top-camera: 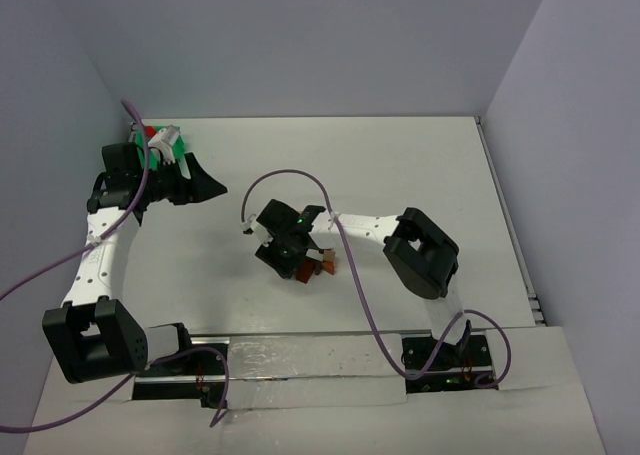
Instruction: Build the wood block tower
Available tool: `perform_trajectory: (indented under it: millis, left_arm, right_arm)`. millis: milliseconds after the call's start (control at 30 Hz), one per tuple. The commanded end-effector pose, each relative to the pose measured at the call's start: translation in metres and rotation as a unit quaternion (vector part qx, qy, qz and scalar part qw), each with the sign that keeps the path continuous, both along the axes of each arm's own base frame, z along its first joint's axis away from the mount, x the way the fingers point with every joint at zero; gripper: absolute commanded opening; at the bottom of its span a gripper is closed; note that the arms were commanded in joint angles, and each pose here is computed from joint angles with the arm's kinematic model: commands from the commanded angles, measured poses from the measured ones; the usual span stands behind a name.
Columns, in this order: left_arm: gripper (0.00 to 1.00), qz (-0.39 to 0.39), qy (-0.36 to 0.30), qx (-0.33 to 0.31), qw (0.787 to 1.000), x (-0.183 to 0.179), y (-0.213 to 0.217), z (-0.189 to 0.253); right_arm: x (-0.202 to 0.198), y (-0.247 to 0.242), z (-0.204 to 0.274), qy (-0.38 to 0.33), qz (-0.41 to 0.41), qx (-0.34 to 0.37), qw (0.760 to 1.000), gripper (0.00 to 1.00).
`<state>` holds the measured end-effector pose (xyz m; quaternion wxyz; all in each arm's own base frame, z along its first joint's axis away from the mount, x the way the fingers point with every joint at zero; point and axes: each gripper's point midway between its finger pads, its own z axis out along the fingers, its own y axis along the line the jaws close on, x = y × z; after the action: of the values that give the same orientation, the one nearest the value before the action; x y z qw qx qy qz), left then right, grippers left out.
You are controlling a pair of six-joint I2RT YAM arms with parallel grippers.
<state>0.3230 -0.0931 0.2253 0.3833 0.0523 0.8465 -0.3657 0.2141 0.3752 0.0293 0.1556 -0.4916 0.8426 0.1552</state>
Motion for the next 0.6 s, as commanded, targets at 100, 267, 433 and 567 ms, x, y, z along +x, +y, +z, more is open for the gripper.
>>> perform_trajectory:
  millis: [100, 267, 433, 567]
  left_arm:
    - [0.85, 0.002, -0.036, -0.003, 0.999, 0.007, 0.004, 0.017]
    - [0.85, 0.014, -0.037, 0.000, 0.999, 0.009, 0.008, 0.019]
    - [0.86, 0.059, -0.027, 0.008, 0.998, 0.018, 0.019, 0.017]
    - [0.90, 0.156, 0.020, 0.025, 0.987, 0.037, 0.043, 0.003]
  right_arm:
    - [0.008, 0.007, 0.019, -0.022, -0.033, 0.017, 0.999, 0.26]
    - [0.010, 0.007, 0.051, -0.037, -0.079, 0.038, 0.995, 0.00]
    - [0.031, -0.001, 0.104, -0.084, -0.194, 0.072, 0.975, 0.00]
    - [0.064, -0.017, 0.147, -0.140, -0.333, 0.064, 0.930, 0.00]
